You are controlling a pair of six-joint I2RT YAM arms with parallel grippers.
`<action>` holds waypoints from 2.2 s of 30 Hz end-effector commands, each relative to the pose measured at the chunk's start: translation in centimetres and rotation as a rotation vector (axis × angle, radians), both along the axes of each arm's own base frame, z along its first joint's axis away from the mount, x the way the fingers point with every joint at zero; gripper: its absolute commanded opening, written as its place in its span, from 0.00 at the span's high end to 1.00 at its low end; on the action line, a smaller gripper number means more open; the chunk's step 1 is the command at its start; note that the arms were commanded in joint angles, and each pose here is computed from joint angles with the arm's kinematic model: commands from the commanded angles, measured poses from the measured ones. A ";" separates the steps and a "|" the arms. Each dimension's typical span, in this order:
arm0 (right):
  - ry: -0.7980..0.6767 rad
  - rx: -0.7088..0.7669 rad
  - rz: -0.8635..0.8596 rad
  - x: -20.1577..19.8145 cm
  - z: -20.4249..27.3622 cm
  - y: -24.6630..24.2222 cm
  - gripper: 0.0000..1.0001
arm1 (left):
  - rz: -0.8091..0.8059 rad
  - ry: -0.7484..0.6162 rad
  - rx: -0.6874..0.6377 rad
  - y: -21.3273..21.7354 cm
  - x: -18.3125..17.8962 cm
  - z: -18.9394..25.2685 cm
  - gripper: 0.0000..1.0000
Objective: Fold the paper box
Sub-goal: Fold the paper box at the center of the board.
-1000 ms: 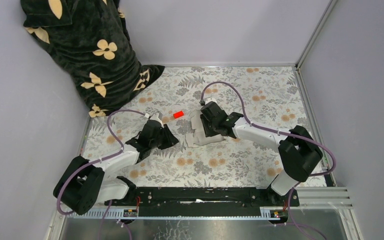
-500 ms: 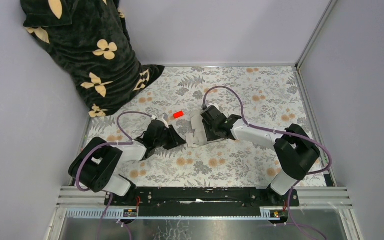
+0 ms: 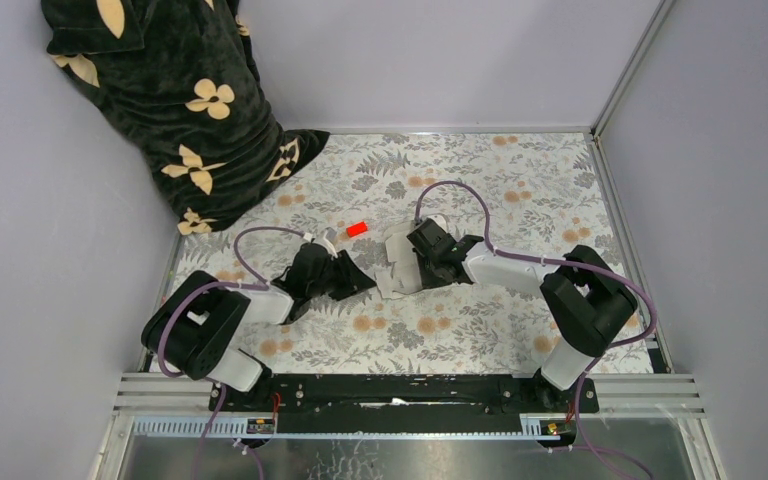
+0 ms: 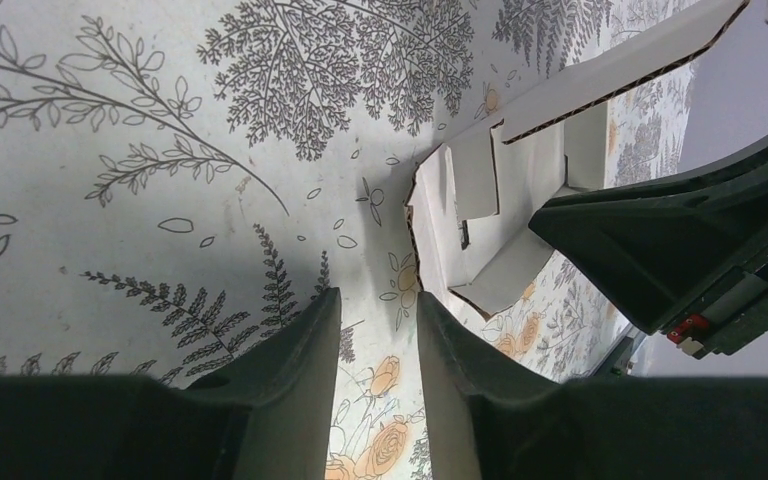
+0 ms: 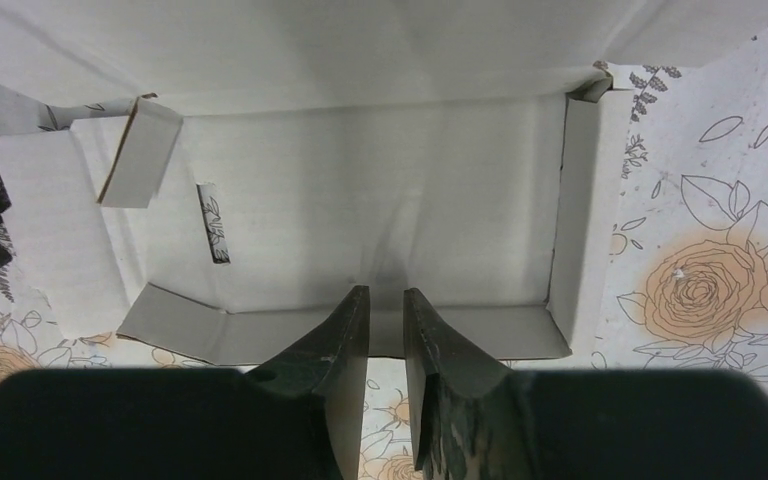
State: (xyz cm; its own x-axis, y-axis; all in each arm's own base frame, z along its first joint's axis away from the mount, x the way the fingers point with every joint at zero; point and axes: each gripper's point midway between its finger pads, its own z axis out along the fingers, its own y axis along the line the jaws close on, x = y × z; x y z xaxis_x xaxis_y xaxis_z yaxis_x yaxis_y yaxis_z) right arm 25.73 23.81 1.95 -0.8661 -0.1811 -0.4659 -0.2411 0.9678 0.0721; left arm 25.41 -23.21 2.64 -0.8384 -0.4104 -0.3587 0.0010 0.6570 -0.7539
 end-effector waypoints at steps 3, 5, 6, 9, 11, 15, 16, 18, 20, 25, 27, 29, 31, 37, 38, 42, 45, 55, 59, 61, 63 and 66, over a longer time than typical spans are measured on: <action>-0.039 0.029 -0.039 1.1 0.5 0.4 0.74 | 0.068 0.009 0.041 1.5 -0.1 -0.9 0.71; -0.036 0.033 -0.042 1.1 0.4 0.4 0.74 | 0.069 0.019 0.066 1.7 0.0 -1.2 0.72; -0.034 0.037 -0.042 1.0 0.3 0.5 0.74 | 0.067 0.023 0.068 1.6 0.1 -1.3 0.73; -0.031 0.043 -0.045 1.0 0.3 0.6 0.74 | 0.063 0.034 0.056 1.2 0.3 -1.6 0.77; -0.028 0.040 -0.051 1.0 0.1 0.5 0.75 | 0.061 0.041 0.053 0.9 0.5 -2.1 0.78; -0.025 0.025 -0.064 1.0 -0.2 0.2 0.75 | 0.044 0.044 0.025 -0.5 1.1 -2.4 0.78; -0.025 0.020 -0.070 0.9 -0.3 0.1 0.75 | 0.038 0.044 0.018 -0.9 1.2 -2.4 0.78; -0.029 0.009 -0.083 1.0 -0.3 -0.2 0.76 | 0.031 0.038 0.005 -1.7 1.3 -2.2 0.78; -0.038 -0.009 -0.098 1.1 -0.4 -0.6 0.77 | 0.019 0.026 -0.008 -2.6 1.3 -1.8 0.78; -0.044 -0.035 -0.128 1.1 -1.1 -1.3 0.78 | 0.010 0.003 -0.027 -3.7 1.3 -0.8 0.78; -0.037 -0.036 -0.135 1.0 -1.6 -1.4 0.79 | 0.005 -0.004 -0.033 -4.3 1.3 -0.4 0.78; -0.027 -0.037 -0.140 0.9 -2.0 -1.4 0.80 | -0.003 -0.004 -0.034 -4.9 1.3 -0.4 0.78; -0.018 -0.032 -0.140 0.7 -2.5 -1.2 0.80 | -0.006 -0.003 -0.039 -5.5 1.4 -0.4 0.78; -0.058 0.015 -0.104 0.9 -0.8 -0.8 0.77 | 0.003 -0.003 -0.009 -5.5 1.8 -0.4 0.79; -0.081 0.031 -0.086 1.2 0.2 -0.6 0.73 | 0.008 -0.009 0.012 -5.3 2.0 -0.4 0.78; -0.182 0.049 -0.048 2.2 4.3 -0.6 0.62 | 0.025 -0.006 0.059 -4.5 2.7 -0.4 0.77; -0.233 0.049 -0.038 2.8 6.8 -0.9 0.58 | 0.033 0.011 0.076 -4.1 3.4 -0.8 0.76; -0.260 -0.061 -0.071 3.7 6.5 -4.9 0.47 | 0.038 0.014 0.097 -3.3 3.7 -1.2 0.76; -0.242 -0.021 -0.089 4.3 5.1 -7.3 0.45 | 0.035 0.018 0.101 -2.6 3.3 -1.1 0.74; -0.246 -0.013 -0.100 4.8 4.9 -8.1 0.43 | 0.038 0.019 0.097 -2.2 3.0 -1.1 0.74; -0.245 -0.032 -0.099 5.1 4.6 -8.6 0.41 | 0.038 0.019 0.096 -2.0 2.8 -1.0 0.73; -0.230 -0.059 -0.078 5.2 3.8 -8.9 0.40 | 0.031 0.020 0.094 -1.9 2.5 -1.0 0.73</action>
State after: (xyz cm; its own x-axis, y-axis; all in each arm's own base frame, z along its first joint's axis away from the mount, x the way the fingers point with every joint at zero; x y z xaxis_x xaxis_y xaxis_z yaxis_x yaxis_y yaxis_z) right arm 29.46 13.88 4.61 -0.7958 -0.1157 -0.5944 -0.1107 0.9928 -0.0451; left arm 28.70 -25.91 2.09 -0.8234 -0.4239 -0.3772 -0.0383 0.7048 -0.7084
